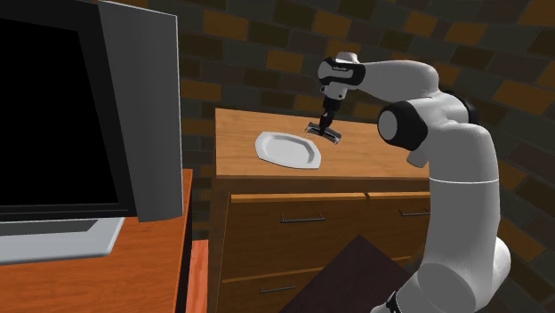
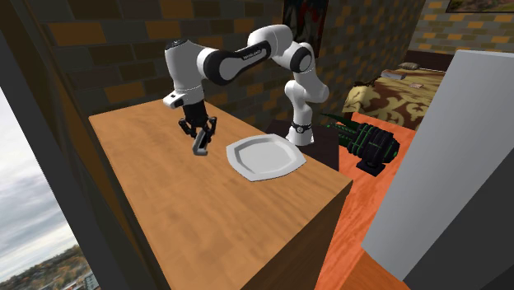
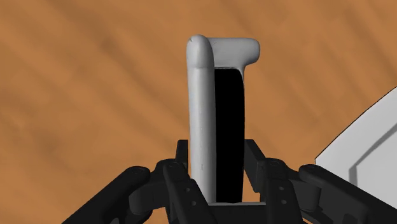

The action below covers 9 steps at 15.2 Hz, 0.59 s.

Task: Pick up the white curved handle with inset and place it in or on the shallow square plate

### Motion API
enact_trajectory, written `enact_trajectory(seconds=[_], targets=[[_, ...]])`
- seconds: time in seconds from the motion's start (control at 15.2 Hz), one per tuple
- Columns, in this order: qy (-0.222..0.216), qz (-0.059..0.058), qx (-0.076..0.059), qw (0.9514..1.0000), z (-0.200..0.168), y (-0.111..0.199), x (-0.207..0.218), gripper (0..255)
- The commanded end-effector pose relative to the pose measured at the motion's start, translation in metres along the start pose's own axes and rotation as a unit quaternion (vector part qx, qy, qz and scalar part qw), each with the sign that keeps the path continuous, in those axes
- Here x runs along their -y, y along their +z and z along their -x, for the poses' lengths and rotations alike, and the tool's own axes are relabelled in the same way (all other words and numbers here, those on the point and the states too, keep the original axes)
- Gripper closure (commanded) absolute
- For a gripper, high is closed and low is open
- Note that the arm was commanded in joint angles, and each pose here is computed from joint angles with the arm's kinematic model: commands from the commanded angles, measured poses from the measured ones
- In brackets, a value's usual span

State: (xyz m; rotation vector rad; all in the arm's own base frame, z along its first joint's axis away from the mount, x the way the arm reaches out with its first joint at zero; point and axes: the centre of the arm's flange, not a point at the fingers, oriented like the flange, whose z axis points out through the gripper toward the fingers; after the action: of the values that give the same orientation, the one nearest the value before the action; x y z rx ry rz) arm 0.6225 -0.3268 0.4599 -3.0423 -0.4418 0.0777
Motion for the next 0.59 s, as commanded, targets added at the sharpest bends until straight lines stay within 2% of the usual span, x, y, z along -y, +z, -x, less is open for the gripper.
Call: enact_trajectory(seconds=[0.0, 0.53], targets=[[0.0, 0.0, 0.0, 1.0, 0.0, -0.011, 0.002, 255], [0.0, 0.0, 0.0, 1.0, 0.002, -0.053, 0.005, 255]])
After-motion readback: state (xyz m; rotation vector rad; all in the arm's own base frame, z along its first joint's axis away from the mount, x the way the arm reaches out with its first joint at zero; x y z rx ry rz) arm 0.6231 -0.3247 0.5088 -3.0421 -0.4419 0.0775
